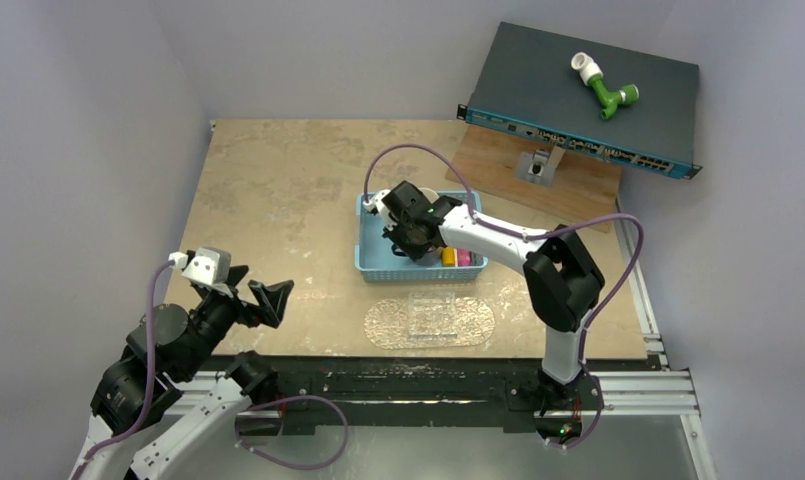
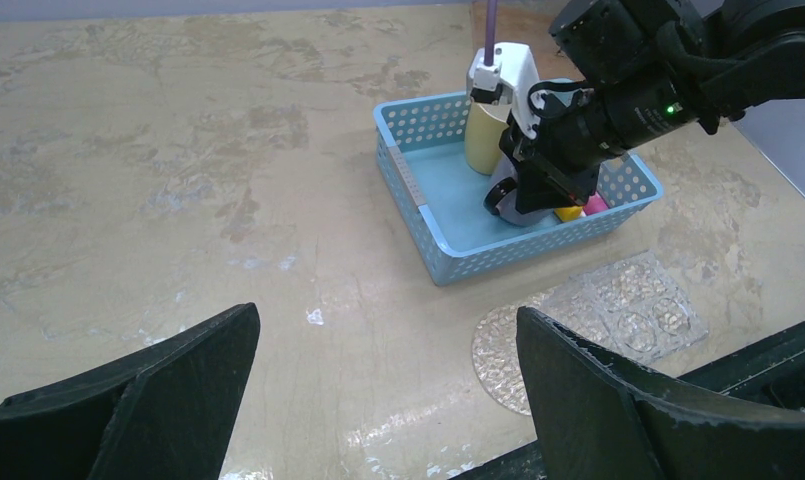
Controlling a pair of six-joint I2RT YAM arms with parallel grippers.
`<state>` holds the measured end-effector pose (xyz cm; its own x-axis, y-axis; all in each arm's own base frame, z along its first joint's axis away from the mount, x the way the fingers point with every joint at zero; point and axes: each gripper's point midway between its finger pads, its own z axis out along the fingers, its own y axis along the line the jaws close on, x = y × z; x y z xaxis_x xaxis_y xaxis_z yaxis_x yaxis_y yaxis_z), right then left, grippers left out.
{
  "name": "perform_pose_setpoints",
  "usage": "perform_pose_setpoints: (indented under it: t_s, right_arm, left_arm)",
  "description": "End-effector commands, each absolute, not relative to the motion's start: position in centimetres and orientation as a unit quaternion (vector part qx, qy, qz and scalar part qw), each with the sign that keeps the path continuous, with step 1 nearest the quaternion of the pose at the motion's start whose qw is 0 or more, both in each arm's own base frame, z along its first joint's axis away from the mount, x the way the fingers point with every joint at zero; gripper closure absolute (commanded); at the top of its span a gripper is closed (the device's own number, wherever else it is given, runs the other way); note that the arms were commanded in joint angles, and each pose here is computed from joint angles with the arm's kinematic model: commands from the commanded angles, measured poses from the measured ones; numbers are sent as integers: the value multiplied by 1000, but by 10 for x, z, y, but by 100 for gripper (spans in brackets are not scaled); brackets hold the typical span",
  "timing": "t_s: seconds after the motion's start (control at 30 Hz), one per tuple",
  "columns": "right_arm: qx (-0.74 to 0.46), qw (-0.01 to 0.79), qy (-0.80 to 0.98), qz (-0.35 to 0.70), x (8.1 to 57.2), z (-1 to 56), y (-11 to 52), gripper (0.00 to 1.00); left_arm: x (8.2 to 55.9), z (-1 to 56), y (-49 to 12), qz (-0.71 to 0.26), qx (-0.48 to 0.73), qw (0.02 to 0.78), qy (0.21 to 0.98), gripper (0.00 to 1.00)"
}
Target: Prepare toiletry sets of a toothbrush and toothpaste on the tray
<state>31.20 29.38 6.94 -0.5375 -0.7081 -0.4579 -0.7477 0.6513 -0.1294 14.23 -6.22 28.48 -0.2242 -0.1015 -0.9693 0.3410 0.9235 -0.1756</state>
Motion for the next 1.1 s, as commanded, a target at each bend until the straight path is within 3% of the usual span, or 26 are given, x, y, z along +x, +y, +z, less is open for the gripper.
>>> perform_pose_setpoints:
  t_s: [0.0,0.47,1.07]
  right_arm:
    - [-368,348,861,53,331,158,304,100]
    - [-340,408,843,84,285,235,339,100]
    - [-314,341,871,164,205,229,394,100]
  left_arm:
    - [146,289,-64,-179,78,624,757,0]
    - [146,290,-56,-169,60,629,756,0]
    - [147,288,-7,-97,-51,648,753,0]
